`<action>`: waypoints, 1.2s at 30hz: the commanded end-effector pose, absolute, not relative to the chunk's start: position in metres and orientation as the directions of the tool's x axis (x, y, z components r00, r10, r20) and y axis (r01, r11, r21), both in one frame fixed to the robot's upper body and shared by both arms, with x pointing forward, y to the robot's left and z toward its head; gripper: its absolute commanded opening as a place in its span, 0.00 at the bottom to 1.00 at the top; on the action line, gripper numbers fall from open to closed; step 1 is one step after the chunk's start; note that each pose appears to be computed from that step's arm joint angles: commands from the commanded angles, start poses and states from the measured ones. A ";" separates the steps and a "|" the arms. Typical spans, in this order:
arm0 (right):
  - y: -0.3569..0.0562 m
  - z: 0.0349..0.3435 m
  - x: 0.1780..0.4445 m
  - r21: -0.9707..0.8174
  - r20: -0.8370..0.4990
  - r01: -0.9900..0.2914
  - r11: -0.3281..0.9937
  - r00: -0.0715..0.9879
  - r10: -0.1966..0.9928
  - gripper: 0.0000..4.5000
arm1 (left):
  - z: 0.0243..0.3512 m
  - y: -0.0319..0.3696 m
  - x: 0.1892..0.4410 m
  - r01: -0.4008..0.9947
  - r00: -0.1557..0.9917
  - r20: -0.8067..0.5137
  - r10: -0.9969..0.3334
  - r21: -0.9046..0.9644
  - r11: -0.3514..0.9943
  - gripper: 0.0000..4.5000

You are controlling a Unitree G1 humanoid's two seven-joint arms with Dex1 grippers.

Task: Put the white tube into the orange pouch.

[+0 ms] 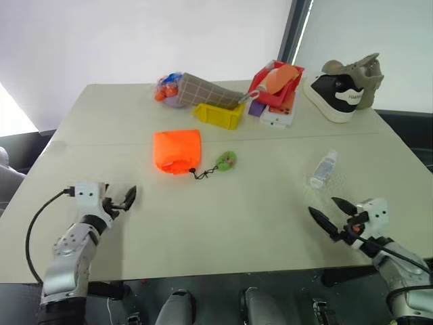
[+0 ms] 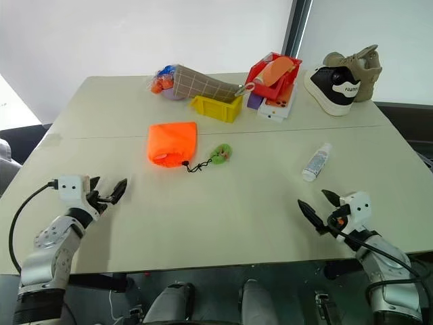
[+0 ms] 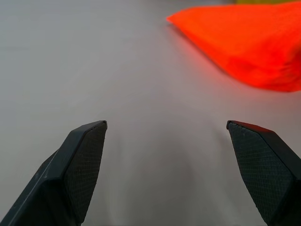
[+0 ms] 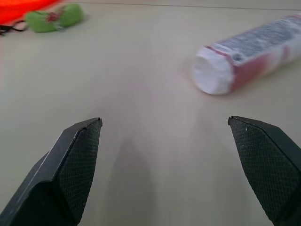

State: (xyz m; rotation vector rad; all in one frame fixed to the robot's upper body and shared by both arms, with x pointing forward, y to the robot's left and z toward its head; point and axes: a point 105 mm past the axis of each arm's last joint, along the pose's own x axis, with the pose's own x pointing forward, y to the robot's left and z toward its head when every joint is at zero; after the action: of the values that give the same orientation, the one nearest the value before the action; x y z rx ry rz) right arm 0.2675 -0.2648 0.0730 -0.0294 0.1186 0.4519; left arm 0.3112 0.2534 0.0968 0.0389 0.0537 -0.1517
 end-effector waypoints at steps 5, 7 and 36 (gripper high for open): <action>-0.205 0.103 0.257 0.026 -0.082 -0.642 0.767 0.763 0.641 0.99 | 0.137 0.209 0.317 0.352 0.927 0.017 -0.375 0.309 0.883 0.97; -0.187 0.107 0.255 0.020 -0.075 -0.679 0.734 0.731 0.679 0.99 | 0.140 0.202 0.323 0.359 0.921 0.013 -0.391 0.365 0.859 0.97; -0.178 0.128 0.286 -0.161 0.019 -0.478 0.863 0.873 0.487 1.00 | 0.131 0.144 0.401 0.406 0.889 -0.083 -0.451 0.600 0.689 0.01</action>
State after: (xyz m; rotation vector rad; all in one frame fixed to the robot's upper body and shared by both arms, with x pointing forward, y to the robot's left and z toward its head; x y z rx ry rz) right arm 0.2830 -0.1630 0.1111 -0.1169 0.0185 0.5933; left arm 0.4023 0.1481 0.1138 0.7181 -0.0147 -0.4715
